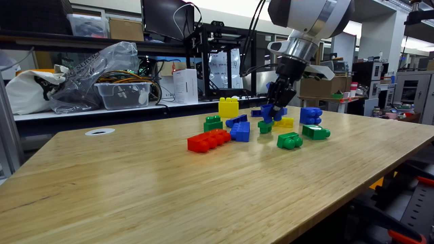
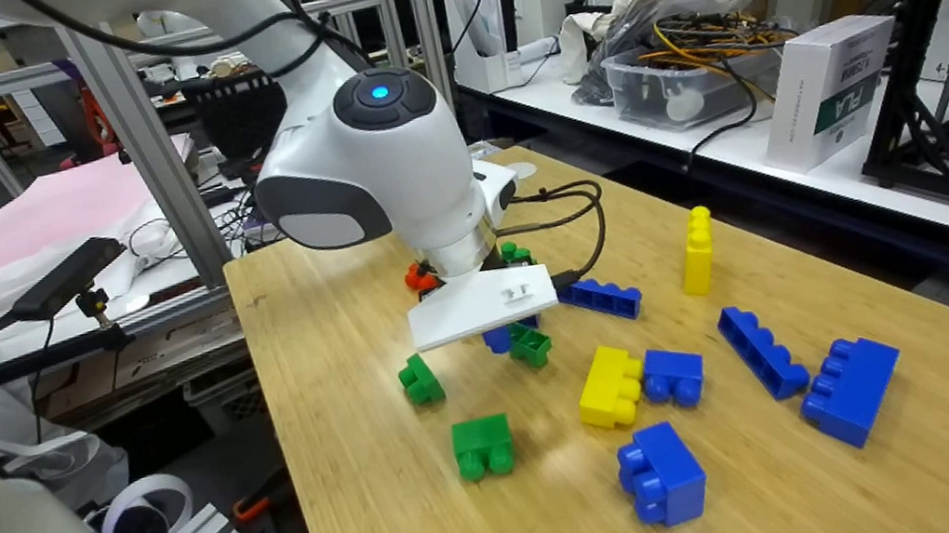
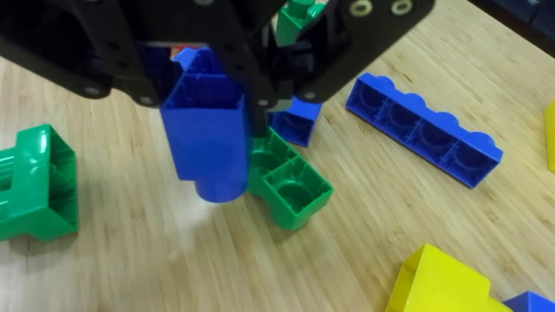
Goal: Separate the Legos that are joined together
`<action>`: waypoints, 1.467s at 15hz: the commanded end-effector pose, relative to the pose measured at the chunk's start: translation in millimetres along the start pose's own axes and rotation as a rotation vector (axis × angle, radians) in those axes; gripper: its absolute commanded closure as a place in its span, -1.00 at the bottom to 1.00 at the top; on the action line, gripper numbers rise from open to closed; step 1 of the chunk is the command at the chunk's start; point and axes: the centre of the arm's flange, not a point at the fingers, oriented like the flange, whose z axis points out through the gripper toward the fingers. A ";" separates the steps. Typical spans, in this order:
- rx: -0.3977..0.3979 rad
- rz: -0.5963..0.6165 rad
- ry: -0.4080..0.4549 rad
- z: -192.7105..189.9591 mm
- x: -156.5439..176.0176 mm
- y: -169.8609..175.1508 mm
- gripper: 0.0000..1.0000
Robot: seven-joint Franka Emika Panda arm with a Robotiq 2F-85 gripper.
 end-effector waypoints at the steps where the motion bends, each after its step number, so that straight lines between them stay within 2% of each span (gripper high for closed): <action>1: 0.075 -0.055 0.014 -3.9 -5.0 -11.8 0.79; 5: 0.202 -0.096 0.059 -1.4 -0.3 -25.4 0.79; 8: 0.254 -0.113 0.079 1.7 -0.5 -29.4 0.79; 14: 0.257 -0.138 0.084 10.2 -4.7 -31.8 0.79; 16: 0.258 -0.153 0.081 12.6 -4.7 -32.3 -0.22; 18: 0.255 -0.164 0.083 14.2 -5.6 -32.6 -0.30; 22: 0.254 -0.181 0.081 14.8 -4.6 -33.4 -0.85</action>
